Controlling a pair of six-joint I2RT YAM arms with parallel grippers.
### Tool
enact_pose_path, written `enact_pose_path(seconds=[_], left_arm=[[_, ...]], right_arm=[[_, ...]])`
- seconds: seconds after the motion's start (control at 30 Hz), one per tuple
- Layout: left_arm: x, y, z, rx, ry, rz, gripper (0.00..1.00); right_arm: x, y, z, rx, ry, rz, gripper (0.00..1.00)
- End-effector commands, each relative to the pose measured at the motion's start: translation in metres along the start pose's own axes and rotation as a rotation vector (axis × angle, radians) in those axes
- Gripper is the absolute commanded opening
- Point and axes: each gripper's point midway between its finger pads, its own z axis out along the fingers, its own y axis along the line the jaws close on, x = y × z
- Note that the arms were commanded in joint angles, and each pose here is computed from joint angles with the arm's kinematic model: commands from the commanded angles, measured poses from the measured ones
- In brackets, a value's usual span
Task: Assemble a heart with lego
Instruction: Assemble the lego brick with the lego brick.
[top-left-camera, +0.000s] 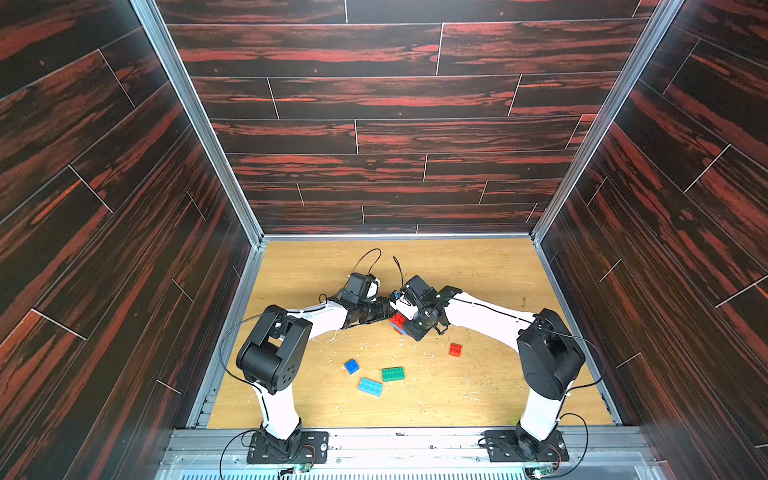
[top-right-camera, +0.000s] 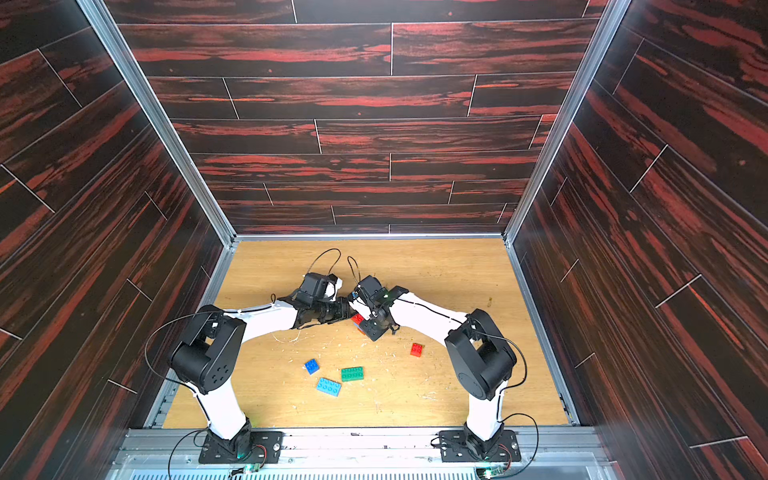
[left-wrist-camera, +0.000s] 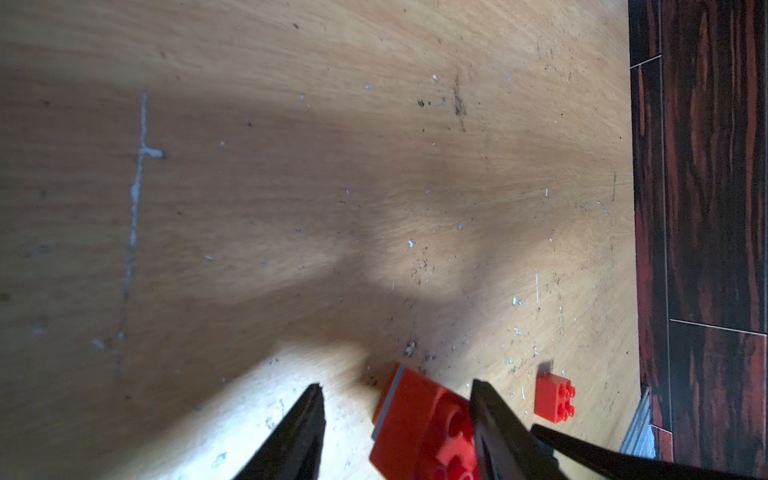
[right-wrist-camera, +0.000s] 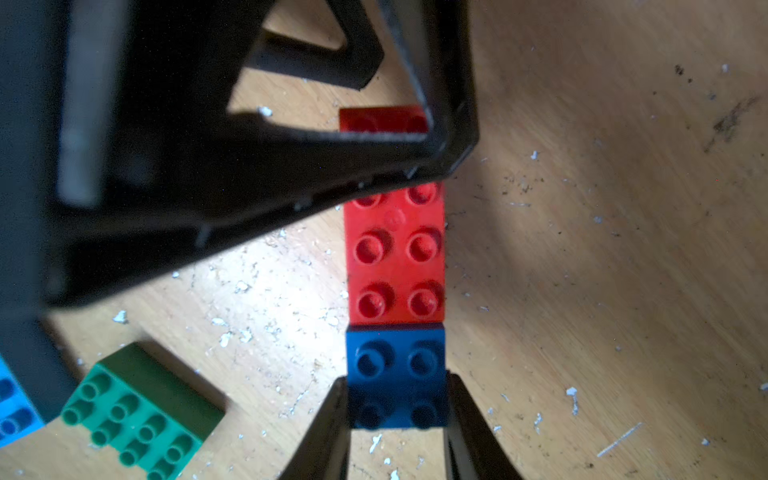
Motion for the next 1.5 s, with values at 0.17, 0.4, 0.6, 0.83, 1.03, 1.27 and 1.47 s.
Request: enact_pose_path(seconds=[0.17, 0.4, 0.6, 0.83, 1.03, 1.27, 1.47], left_arm=[[0.014, -0.004, 0.006, -0.006, 0.064, 0.049, 0.58], [0.023, 0.007, 0.009, -0.044, 0.089, 0.039, 0.54], [0.021, 0.005, 0.004, -0.05, 0.075, 0.05, 0.54], [0.019, 0.001, -0.001, -0.051, 0.062, 0.072, 0.54], [0.018, -0.005, -0.006, -0.062, 0.045, 0.101, 0.54], [0.02, -0.006, -0.005, -0.068, 0.051, 0.112, 0.55], [0.023, -0.006, -0.003, -0.073, 0.058, 0.115, 0.55]], right_arm=[[0.011, -0.002, 0.013, 0.02, 0.015, 0.003, 0.15], [0.007, -0.001, 0.016, 0.008, 0.003, 0.007, 0.16], [0.005, -0.002, 0.012, 0.016, -0.007, 0.008, 0.29], [-0.004, -0.001, -0.008, 0.014, -0.078, 0.007, 0.6], [-0.01, -0.006, -0.028, -0.002, -0.15, 0.038, 0.7], [-0.001, -0.019, -0.022, 0.002, -0.13, 0.106, 0.71], [-0.002, -0.021, -0.015, 0.007, -0.116, 0.108, 0.7]])
